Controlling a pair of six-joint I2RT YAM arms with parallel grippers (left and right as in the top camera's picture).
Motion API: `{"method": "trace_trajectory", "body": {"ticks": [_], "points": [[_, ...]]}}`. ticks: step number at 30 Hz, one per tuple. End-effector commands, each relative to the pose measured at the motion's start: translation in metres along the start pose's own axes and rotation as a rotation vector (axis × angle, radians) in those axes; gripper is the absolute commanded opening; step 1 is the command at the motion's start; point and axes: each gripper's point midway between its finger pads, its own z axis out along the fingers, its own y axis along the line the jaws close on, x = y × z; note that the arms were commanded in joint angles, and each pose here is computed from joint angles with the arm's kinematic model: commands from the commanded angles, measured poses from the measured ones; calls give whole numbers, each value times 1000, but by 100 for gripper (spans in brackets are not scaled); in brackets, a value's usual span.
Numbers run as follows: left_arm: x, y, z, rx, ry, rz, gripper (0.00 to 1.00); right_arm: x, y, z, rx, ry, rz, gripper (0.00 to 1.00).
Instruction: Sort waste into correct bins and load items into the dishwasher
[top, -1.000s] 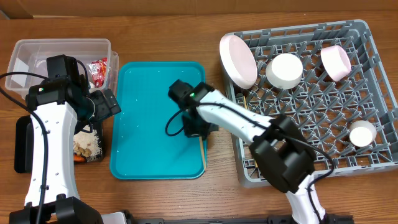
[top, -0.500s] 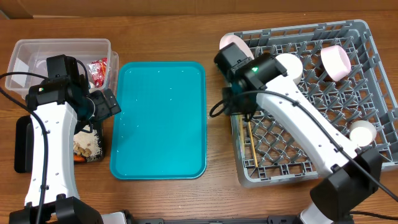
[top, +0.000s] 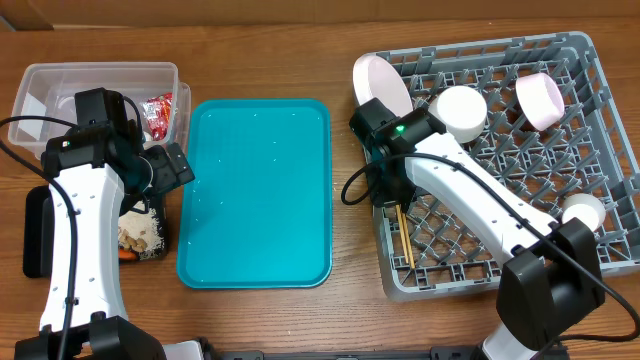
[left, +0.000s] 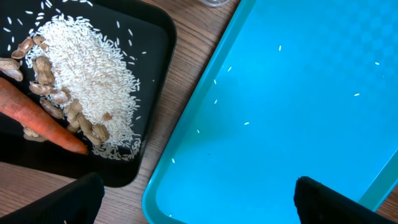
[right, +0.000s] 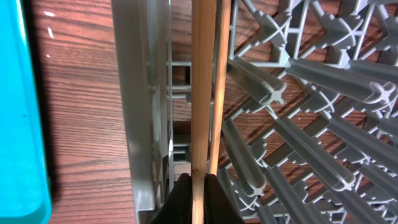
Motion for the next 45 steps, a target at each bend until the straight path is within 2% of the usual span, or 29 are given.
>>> {"method": "trace_trajectory", "body": {"ticks": [1, 4, 7, 9, 13, 19, 21, 23, 26, 27, 30, 31, 35, 37, 41, 45], "points": [[-1, 0, 2, -7, 2, 17, 100, -2, -2, 2, 17, -8, -8, 5], [-1, 0, 2, -7, 2, 17, 100, -1, -2, 2, 18, -4, -8, 6], [-1, 0, 2, -7, 2, 17, 100, 3, -4, 1, 24, 10, -10, 21], [-1, 0, 2, -7, 2, 17, 100, 5, -5, 0, 27, 19, -7, 25], [-1, 0, 2, -7, 2, 17, 100, 5, -6, -9, 18, -3, 3, 27], [-1, 0, 2, -7, 4, 17, 100, -4, -13, -44, -44, -137, 92, 28], [-1, 0, 2, -8, 5, 17, 100, -9, -23, -60, -73, -199, 156, 32], [-1, 0, 2, -5, 2, 18, 100, -17, -37, -79, -128, -268, 233, 41], [-1, -9, 2, 10, -4, 42, 100, -33, -52, -106, -266, -368, 311, 68], [-1, -15, 2, 23, -8, 63, 100, -41, -55, -115, -330, -406, 298, 73], [3, -57, 1, 99, -37, 255, 100, -66, -65, -136, -540, -504, 220, 82], [6, -65, 0, 106, -39, 297, 100, -70, -72, -135, -550, -512, 225, 84], [32, -85, 0, 116, 17, 466, 100, -70, -100, -115, -507, -470, 260, 100], [51, -79, -1, 99, 91, 504, 100, -58, -115, -102, -454, -407, 297, 100], [88, -65, -8, 112, 268, 477, 100, -27, -141, -82, -329, -280, 372, 100], [110, -50, -16, 83, 375, 461, 100, -4, -149, -75, -282, -193, 400, 100]]}}
